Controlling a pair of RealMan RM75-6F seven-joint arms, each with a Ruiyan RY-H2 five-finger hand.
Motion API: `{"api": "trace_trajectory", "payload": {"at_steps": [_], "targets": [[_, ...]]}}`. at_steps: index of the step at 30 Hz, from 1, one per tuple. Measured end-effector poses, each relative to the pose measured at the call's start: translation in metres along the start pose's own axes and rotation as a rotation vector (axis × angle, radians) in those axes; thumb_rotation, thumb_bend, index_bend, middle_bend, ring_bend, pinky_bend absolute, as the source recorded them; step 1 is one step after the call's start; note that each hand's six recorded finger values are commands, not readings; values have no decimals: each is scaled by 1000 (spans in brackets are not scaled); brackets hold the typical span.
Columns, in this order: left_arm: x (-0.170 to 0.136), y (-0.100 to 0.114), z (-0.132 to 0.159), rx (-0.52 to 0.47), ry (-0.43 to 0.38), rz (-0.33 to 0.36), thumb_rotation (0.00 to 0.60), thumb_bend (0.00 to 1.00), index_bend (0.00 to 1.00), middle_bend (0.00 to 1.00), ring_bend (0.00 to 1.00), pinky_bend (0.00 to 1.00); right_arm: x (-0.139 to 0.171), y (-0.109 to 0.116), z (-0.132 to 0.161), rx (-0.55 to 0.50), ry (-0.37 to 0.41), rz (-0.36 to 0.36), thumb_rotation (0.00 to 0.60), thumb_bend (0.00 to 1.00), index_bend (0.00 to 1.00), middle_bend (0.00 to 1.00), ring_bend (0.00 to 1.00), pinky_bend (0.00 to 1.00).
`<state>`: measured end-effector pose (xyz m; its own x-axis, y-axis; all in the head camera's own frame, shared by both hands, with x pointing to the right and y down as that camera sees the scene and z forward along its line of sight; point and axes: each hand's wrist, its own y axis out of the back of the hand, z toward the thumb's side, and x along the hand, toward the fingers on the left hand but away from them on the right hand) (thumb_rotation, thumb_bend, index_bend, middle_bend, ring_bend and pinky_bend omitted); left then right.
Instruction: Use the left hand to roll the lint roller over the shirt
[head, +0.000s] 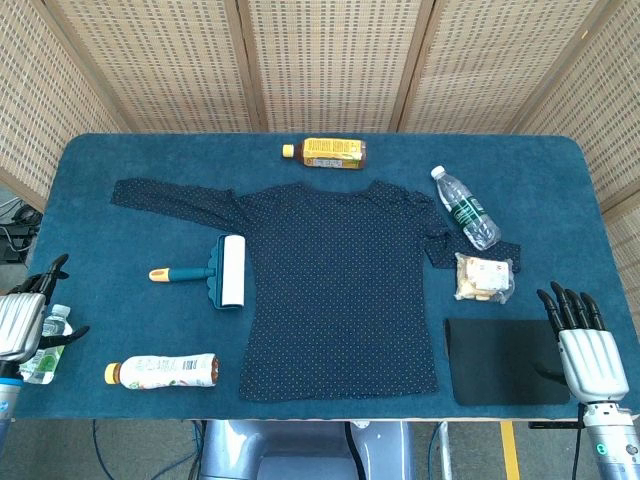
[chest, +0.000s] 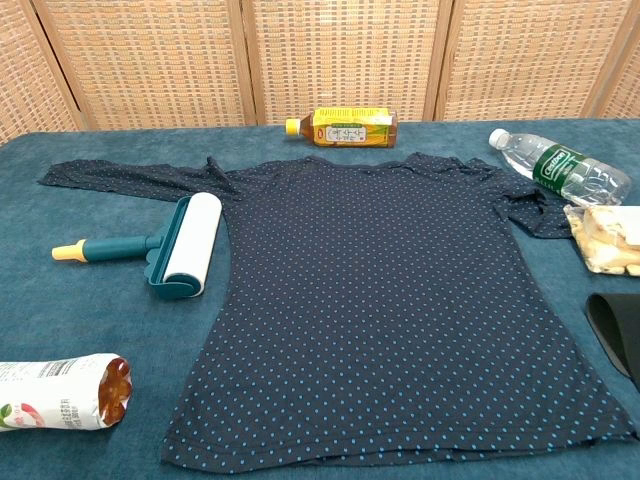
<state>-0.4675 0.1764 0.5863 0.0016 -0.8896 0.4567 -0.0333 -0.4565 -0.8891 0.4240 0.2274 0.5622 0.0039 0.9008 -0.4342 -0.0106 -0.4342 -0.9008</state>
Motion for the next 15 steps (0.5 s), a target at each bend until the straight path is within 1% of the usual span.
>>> {"api": "trace_trajectory", "payload": {"at_steps": [2, 3, 5, 6, 8, 11, 12, 15], "targets": [[10, 0, 4, 9, -9, -12, 600, 122, 29, 603, 547, 668, -1, -1, 0, 1, 1, 1, 600, 63, 0, 0, 0, 0], [17, -1, 7, 6, -15, -26, 600, 126, 44, 628, 565, 680, -1, -2, 0, 1, 0, 2, 600, 64, 0, 0, 0, 0], [27, -4, 11, -8, -22, -56, 600, 149, 114, 684, 608, 704, -1, -4, -1, 1, -1, 6, 600, 64, 0, 0, 0, 0], [34, -6, 13, -22, -24, -81, 600, 156, 146, 697, 617, 709, -2, -5, -1, 2, -2, 8, 600, 64, 0, 0, 0, 0], [45, -10, 17, -43, -24, -124, 600, 160, 254, 717, 633, 718, -2, -6, -1, 4, -3, 13, 600, 64, 0, 0, 0, 0], [67, -17, 23, -65, -16, -203, 600, 161, 355, 721, 635, 718, -3, -8, -2, 7, -7, 18, 600, 65, 0, 0, 0, 0], [75, -20, 25, -71, -11, -233, 600, 162, 372, 722, 635, 718, -3, -9, -2, 8, -8, 20, 600, 64, 0, 0, 0, 0], [96, -26, 32, -74, 4, -282, 600, 173, 396, 723, 636, 718, -4, -11, -3, 10, -10, 25, 600, 64, 0, 0, 0, 0]]}}
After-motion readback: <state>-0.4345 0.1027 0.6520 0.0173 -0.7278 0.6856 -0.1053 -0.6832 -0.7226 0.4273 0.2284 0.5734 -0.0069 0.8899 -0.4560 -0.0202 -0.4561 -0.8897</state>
